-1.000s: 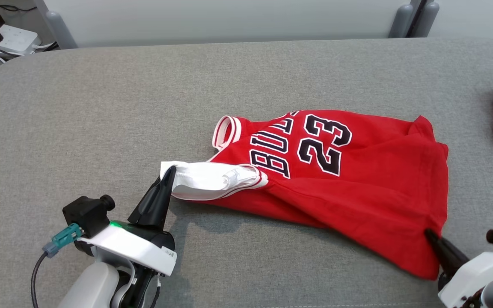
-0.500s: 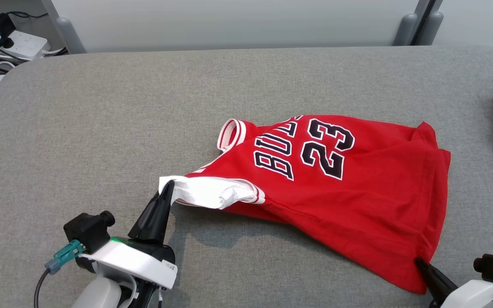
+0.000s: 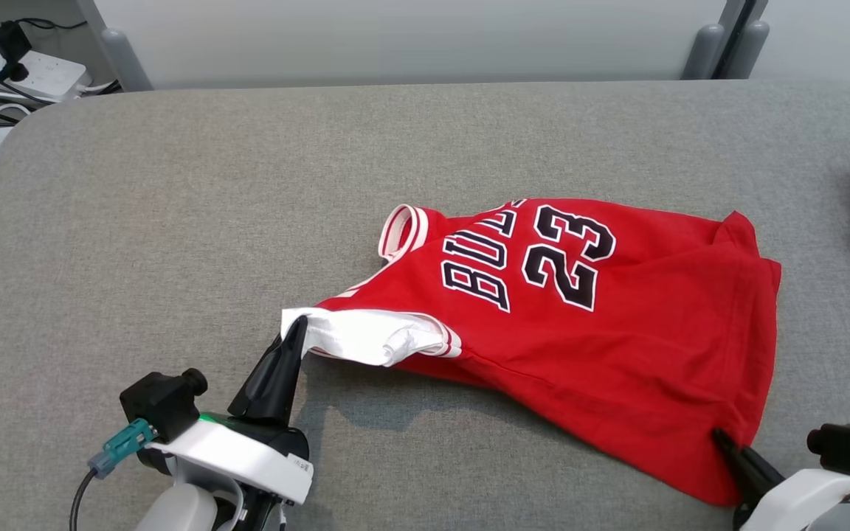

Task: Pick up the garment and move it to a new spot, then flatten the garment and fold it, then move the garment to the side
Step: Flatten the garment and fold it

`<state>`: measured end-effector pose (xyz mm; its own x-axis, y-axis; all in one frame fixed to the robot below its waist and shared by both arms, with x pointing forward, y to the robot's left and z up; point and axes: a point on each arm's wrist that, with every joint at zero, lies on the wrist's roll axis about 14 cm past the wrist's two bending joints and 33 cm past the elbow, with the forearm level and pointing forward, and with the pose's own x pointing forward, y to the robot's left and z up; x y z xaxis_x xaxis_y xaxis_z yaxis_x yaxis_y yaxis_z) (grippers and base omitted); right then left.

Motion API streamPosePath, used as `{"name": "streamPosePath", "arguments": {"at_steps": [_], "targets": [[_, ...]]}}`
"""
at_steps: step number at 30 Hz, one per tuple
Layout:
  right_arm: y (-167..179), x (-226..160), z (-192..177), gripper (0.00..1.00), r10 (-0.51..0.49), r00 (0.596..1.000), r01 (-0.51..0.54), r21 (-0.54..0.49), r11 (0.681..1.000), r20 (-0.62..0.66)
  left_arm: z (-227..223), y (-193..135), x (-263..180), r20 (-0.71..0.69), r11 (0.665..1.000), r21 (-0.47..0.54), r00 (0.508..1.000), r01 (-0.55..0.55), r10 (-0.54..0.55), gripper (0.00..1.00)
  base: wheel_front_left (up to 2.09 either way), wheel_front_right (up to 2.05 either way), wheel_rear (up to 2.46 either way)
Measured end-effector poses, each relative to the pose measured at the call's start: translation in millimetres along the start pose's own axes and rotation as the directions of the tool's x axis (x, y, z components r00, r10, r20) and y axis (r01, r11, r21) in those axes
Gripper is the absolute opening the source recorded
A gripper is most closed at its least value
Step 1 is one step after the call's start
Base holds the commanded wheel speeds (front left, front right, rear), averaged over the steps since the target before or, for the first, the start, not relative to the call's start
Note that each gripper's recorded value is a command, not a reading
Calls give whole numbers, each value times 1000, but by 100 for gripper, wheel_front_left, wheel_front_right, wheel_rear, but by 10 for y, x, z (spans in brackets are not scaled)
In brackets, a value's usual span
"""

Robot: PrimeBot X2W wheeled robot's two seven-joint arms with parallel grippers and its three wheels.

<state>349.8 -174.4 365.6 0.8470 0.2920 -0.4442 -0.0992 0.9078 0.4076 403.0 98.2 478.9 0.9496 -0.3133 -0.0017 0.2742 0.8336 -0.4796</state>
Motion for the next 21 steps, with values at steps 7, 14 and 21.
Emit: {"name": "streamPosePath", "arguments": {"at_steps": [7,14,21], "targets": [[33,23,320,0,24,996,-16,-87,996,89,97,30,-35,30,1000,9,999,-15,15,0,0,0,0],[29,-168,813,0,43,967,5,-183,983,252,162,18,-108,59,1000,-8,998,-27,27,0,0,0,0],[99,-514,1311,0,70,900,18,-196,980,430,397,-133,-78,136,999,-37,991,11,-6,0,0,0,0]]}}
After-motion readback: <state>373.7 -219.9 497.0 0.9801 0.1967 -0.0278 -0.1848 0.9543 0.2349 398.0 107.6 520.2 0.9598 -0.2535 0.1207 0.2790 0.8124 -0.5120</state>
